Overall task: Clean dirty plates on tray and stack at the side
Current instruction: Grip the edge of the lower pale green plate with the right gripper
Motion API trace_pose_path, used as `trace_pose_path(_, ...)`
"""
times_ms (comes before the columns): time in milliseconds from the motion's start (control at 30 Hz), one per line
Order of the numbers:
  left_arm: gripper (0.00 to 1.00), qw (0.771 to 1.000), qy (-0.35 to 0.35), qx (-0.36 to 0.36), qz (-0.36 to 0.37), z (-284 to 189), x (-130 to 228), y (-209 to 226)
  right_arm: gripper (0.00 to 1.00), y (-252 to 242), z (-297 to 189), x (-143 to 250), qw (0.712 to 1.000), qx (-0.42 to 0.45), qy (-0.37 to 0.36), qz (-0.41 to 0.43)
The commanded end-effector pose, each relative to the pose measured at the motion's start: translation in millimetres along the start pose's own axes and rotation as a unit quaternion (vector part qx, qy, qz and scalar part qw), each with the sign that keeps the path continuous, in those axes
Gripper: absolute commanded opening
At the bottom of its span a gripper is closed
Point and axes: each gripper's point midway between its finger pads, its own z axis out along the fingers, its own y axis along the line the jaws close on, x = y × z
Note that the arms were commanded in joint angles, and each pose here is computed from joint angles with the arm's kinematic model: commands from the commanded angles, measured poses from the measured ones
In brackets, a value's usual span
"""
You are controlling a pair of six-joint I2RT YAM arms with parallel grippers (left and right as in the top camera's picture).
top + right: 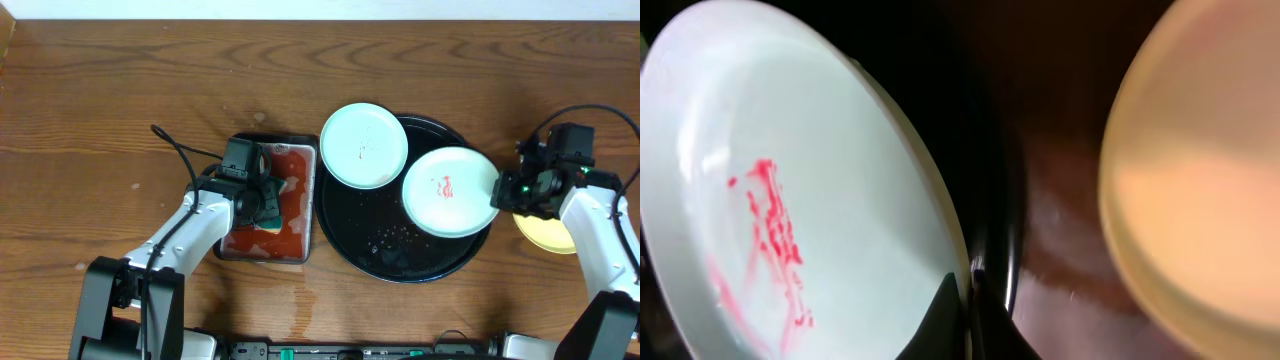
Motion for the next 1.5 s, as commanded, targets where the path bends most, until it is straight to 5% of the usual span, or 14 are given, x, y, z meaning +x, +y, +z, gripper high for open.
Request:
trace_pose_path(0, 0.08, 1.0, 0.005, 0.002, 0.002, -0.3, 4.1, 1.5, 0.01, 10.9, 0.2, 7.2, 1.0, -0.009, 0.014, -0.013)
trace_pose_path(400, 0.08, 1.0, -0.007, 0.007, 0.004, -6.5, 0.3, -1.1, 0.01, 32.5, 35.0, 35.8, 0.997, -0.011, 0.024, -0.076)
trace_pose_path(1467, 0.07, 0.963, -0.241, 0.107, 0.059, -134.9, -53.2, -44.8, 0.01, 29.6, 60.7, 51.2, 0.996, -0.017, 0.007, -0.089)
